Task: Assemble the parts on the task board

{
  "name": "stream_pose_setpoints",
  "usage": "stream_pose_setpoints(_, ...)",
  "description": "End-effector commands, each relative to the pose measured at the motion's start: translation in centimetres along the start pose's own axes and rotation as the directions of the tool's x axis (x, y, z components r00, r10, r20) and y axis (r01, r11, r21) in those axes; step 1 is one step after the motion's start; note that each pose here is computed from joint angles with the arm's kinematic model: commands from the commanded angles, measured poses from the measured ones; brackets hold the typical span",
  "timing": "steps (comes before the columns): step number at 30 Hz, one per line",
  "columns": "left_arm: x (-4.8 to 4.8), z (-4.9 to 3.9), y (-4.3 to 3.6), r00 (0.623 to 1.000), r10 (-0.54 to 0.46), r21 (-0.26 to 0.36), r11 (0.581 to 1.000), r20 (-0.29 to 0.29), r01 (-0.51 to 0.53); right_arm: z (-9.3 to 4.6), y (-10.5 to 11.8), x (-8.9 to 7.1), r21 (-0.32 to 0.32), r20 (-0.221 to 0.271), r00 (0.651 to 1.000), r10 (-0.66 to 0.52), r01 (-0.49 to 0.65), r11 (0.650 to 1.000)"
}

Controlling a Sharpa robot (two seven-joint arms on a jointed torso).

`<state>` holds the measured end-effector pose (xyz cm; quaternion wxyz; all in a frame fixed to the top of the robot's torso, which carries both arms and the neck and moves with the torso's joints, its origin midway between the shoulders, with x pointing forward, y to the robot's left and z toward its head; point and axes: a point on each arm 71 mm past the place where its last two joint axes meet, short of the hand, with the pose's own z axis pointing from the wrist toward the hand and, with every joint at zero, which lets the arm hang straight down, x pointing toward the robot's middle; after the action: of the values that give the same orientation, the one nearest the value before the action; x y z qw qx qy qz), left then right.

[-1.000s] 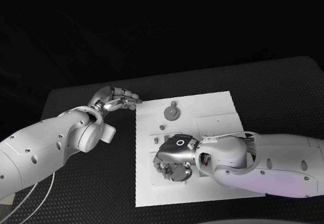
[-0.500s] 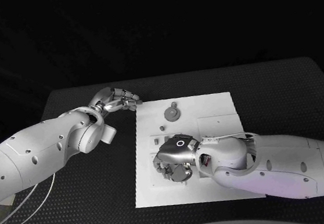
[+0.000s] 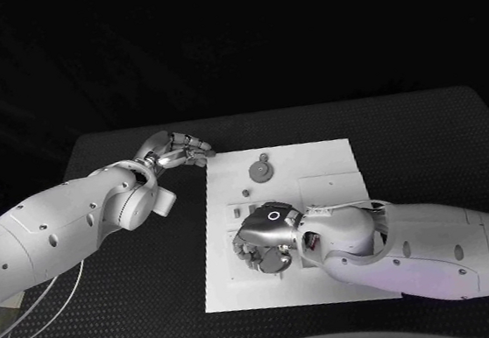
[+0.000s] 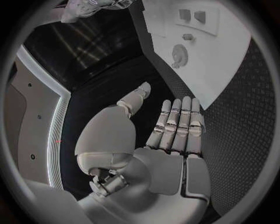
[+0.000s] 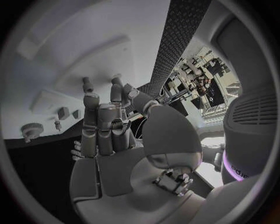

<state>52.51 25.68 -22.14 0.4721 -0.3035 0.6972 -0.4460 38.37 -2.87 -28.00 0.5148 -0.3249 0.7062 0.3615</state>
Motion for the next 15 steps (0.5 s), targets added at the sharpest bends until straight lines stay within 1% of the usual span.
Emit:
stream_pose_setpoints(1,0.11,0.0,-0.15,1.0,-0.008,0.006,1.0,-0.01,0.008,-0.33,-0.6,0.81,0.024,-0.044,0.999,-0.023,0.024,0.999)
stream_pose_setpoints(15,0.07,-0.01,-0.1,1.0,-0.008,0.003,1.0,-0.011,0.008,-0.52,-0.67,0.85,0.025,-0.042,0.999,-0.027,0.028,0.999)
